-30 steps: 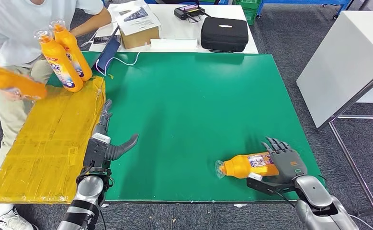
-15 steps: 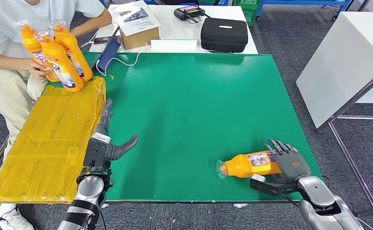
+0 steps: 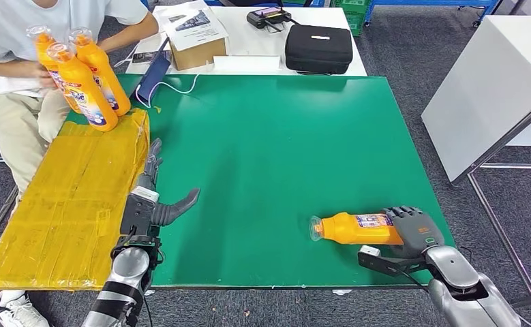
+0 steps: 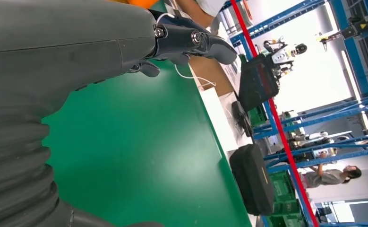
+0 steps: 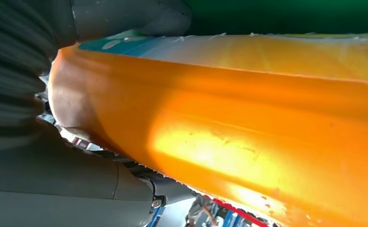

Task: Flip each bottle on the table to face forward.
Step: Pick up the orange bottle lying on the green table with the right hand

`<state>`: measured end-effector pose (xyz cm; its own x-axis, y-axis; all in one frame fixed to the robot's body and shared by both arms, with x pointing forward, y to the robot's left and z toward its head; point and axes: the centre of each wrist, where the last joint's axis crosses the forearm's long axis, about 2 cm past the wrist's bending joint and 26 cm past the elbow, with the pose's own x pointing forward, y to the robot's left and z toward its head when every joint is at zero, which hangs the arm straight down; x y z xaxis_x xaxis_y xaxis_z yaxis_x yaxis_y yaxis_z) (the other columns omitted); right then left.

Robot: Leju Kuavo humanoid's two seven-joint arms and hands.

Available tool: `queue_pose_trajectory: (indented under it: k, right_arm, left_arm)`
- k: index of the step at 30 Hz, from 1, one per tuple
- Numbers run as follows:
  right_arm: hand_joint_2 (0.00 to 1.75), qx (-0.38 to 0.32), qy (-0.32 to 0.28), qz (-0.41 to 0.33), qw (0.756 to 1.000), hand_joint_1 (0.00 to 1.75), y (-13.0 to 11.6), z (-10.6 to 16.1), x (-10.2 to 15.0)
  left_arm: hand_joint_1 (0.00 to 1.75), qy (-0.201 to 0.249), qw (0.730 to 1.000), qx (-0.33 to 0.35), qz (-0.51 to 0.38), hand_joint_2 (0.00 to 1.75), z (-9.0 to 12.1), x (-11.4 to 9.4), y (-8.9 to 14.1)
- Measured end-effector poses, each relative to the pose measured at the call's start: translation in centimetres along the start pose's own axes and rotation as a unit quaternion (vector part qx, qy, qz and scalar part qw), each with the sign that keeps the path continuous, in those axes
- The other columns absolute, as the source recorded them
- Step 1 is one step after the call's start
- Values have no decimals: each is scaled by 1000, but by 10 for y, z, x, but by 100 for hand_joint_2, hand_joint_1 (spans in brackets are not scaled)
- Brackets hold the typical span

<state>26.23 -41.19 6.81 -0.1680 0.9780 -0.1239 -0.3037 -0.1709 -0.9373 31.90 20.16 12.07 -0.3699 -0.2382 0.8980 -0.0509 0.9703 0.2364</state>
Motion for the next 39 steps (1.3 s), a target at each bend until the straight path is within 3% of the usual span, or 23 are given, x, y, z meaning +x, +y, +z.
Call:
queue_pose_trajectory:
  k: [6,10,15,21,27,39]
  right_arm:
    - [175,-35,-37,-26,998,175,-6,-11,11]
    - [175,-114,-59,-108,986,175,-15,-25,49]
    - [175,-229,-71,-278,930,175,-44,-44,106]
    - [175,-272,-82,-377,882,175,-69,-54,134]
    - [175,-280,-87,-411,863,175,-79,-57,150]
    - [175,-283,-89,-427,854,175,-81,-58,155]
  left_arm:
    - [0,0,1000,-15,13,175,-1,1,-5]
    - [0,0,997,-73,39,175,0,6,-17]
    - [0,-12,985,-158,67,175,3,19,-41]
    - [0,-30,974,-214,76,175,4,32,-61]
    - [0,-39,968,-236,78,175,5,36,-69]
    - [0,-42,965,-247,77,175,5,38,-71]
